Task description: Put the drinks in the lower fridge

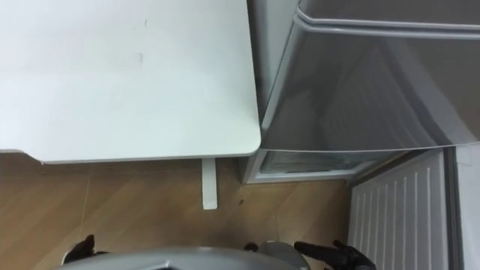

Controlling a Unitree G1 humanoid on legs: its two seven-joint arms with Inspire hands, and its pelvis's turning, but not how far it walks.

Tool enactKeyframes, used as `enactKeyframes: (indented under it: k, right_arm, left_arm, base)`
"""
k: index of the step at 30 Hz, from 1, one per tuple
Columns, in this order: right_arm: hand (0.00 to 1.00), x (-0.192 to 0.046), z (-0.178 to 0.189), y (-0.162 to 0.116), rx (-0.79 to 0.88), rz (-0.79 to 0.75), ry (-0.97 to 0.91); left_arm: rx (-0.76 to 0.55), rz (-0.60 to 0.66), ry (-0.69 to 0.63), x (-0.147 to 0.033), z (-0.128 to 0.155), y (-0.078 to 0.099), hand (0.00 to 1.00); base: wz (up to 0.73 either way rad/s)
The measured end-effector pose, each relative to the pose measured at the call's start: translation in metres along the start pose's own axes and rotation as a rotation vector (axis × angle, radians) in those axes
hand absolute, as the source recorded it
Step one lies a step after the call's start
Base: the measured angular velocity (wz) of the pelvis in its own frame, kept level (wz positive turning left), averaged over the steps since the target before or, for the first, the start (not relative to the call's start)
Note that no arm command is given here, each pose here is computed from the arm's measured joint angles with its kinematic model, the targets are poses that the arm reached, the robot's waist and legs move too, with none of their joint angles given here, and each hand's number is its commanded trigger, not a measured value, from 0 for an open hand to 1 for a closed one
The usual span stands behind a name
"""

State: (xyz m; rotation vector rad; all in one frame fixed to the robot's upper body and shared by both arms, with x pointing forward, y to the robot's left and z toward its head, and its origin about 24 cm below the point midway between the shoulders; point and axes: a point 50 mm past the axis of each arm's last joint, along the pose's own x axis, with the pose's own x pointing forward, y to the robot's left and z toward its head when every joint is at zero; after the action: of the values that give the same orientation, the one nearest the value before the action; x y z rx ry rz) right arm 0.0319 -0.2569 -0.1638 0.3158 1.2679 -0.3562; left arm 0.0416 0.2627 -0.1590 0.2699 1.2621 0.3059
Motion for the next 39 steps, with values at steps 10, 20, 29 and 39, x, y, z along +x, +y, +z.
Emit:
enactKeyframes:
  k: [10, 20, 29, 39]
  right_arm:
    - [0.00, -0.001, 0.045, -0.008, 0.089, -0.135, -0.187]
    - [0.00, -0.027, 0.114, -0.020, 0.028, -0.291, -0.522]
    - [0.00, -0.048, 0.146, -0.020, 0.041, -0.369, -0.696]
    - [0.00, -0.057, 0.152, -0.036, 0.073, -0.436, -0.720]
  left_arm:
    - [-0.039, 0.044, -0.005, 0.001, 0.000, 0.011, 0.00]
    - [-0.005, 0.059, 0.004, 0.000, -0.004, 0.024, 0.00]
    - [0.013, 0.057, -0.020, 0.000, 0.002, 0.023, 0.00]
    - [0.005, 0.061, -0.019, 0.000, 0.000, 0.023, 0.00]
  base:
    - [-0.10]
    - [-0.14]
    - [-0.06]
    - [-0.03]
